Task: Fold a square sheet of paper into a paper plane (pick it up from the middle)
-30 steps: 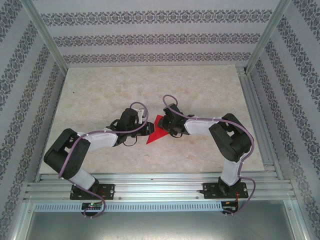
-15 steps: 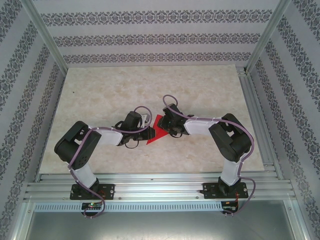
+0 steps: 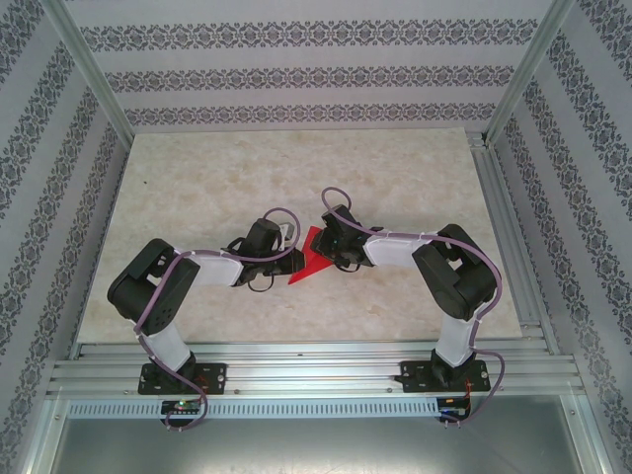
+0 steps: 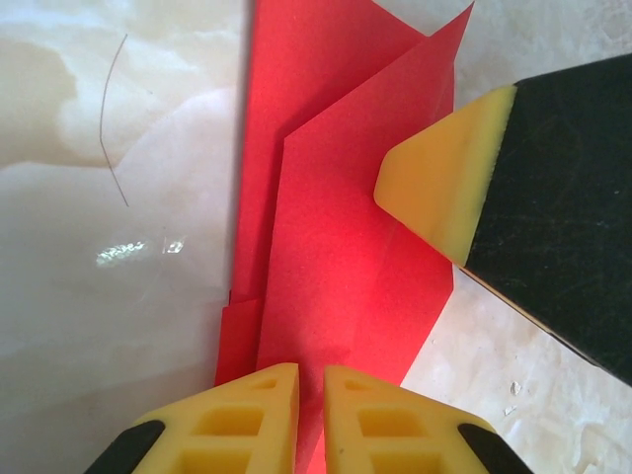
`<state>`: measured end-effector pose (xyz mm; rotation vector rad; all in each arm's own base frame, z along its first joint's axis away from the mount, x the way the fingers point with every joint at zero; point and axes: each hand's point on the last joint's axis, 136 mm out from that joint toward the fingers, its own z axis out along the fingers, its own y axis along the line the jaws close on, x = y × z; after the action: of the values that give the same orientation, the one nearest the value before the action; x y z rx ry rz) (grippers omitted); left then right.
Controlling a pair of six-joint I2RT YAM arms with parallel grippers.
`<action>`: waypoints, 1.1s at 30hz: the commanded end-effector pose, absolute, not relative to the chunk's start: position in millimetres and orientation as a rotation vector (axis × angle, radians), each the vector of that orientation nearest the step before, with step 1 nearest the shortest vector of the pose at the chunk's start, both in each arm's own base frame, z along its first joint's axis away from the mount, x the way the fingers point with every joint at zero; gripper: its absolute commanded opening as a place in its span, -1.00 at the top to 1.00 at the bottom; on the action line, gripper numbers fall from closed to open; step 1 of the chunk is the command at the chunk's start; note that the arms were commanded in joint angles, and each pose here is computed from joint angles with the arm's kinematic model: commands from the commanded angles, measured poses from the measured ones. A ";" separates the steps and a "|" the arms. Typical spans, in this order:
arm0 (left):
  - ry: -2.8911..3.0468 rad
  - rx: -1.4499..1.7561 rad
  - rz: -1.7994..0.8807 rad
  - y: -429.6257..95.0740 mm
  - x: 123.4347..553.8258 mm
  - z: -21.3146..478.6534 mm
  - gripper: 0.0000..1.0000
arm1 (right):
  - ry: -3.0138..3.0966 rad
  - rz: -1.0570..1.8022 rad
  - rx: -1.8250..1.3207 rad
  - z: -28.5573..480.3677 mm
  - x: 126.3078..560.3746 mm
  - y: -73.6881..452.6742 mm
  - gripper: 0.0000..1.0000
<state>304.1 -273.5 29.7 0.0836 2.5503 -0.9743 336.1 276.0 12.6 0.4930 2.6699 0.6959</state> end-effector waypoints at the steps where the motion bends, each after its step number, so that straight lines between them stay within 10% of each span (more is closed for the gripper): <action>1: 2.539 0.117 -0.951 -277.5 306.8 33.3 0.68 | 2.917 0.257 0.583 -70.1 277.3 211.7 0.17; 33: 2.613 0.107 -0.883 -267.6 298.9 14.4 0.89 | 2.944 0.215 0.547 -78.5 274.3 211.1 0.11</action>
<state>301.9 -270.7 22.0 0.0854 2.5778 -0.9480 336.6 276.9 11.2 0.4913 2.6738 0.6894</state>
